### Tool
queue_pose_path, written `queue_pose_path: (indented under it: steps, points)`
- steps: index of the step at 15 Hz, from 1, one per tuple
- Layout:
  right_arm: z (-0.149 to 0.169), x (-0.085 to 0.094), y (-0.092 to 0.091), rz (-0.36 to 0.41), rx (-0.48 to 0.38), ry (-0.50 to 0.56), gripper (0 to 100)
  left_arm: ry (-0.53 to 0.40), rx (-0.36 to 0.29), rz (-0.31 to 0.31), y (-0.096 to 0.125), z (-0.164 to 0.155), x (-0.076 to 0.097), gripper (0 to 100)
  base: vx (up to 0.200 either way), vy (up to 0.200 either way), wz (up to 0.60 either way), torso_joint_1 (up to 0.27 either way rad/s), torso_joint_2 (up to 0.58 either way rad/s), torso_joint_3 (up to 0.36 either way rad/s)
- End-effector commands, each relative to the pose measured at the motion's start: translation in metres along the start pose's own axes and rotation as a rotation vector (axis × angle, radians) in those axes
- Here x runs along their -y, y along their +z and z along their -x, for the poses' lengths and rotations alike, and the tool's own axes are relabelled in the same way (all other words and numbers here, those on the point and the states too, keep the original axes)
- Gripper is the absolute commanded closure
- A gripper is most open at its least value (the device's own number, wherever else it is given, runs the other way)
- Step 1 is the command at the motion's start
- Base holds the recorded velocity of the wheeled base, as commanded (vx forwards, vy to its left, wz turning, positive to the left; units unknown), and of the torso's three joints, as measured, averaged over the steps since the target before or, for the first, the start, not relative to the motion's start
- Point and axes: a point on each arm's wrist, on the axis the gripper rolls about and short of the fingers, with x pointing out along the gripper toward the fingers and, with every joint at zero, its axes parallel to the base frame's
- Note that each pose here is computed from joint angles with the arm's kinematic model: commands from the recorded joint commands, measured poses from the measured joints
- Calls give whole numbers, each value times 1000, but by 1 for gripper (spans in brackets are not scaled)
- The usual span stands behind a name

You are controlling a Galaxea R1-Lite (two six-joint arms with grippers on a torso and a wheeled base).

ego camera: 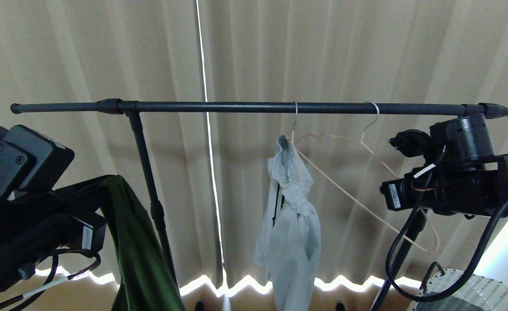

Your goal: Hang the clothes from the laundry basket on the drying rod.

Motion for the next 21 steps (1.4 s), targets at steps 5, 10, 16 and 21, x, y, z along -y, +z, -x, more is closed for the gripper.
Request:
queue_pose_path:
  steps: [5,10,16,21]
  points:
    - [5,1,2,-3,19,0,100,-1,-2,-1,-1,0,0,100,0,0,0,0,0,0]
    - [25,6,10,-33,154,2,100,-1,-2,-6,0,-1,0,100,0,0,0,0,0,0]
    - [55,15,-17,-34,161,1,100,-2,-9,-16,-1,-2,1,100,-33,0,0,0,0,1]
    - [62,17,-25,-34,161,-2,100,-4,-14,-20,-1,-4,2,100,-200,0,0,0,4,1]
